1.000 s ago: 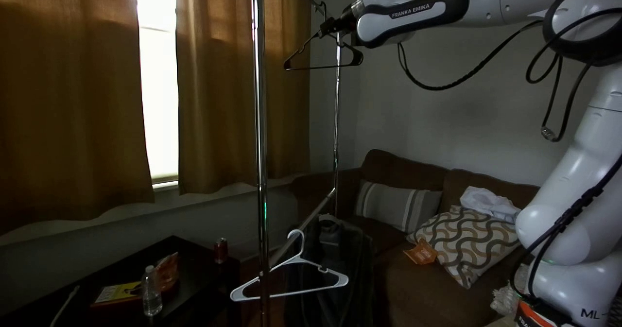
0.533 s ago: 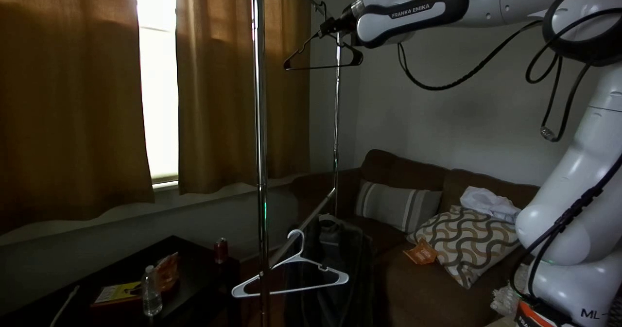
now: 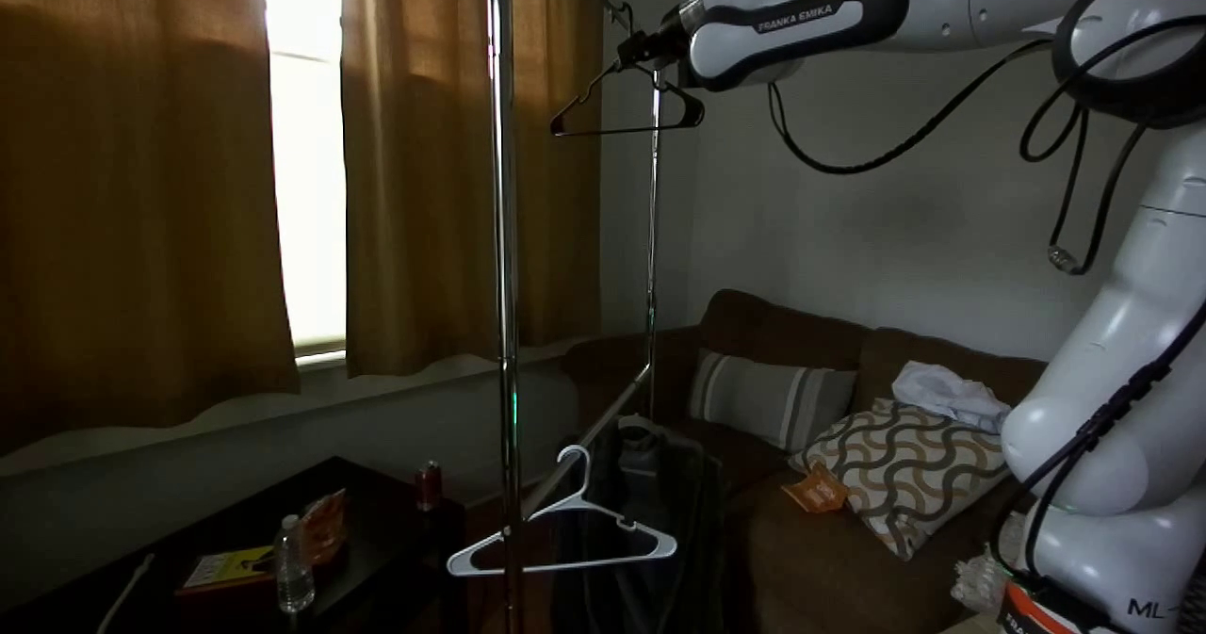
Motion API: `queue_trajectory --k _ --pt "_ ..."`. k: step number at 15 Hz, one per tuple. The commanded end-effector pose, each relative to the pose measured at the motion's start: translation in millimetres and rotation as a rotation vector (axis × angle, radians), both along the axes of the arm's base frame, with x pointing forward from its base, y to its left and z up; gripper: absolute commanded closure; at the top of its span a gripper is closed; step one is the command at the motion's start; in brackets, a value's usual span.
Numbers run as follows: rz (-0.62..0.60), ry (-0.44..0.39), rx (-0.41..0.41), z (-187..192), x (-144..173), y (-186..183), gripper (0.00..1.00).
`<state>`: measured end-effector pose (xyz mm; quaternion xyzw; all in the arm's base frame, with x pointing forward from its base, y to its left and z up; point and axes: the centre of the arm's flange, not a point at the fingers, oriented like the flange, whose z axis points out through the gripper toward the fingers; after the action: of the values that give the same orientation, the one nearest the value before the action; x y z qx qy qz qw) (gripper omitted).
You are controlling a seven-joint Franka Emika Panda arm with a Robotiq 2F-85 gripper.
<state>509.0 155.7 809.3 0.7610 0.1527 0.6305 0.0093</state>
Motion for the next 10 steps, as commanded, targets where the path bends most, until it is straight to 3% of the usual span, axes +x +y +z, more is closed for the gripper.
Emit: queue_trajectory --k 1,2,3,5,10 --pt "0.046 -0.014 0.001 2.4 1.2 4.3 0.0" --pt "0.046 -0.019 0.004 1.2 1.6 5.9 0.06" --pt "0.046 -0.028 0.012 0.2 1.5 6.7 0.27" --pt "0.039 -0.043 0.018 0.0 3.9 5.2 0.31" --pt "0.045 -0.079 0.031 -2.8 13.3 3.8 0.69"
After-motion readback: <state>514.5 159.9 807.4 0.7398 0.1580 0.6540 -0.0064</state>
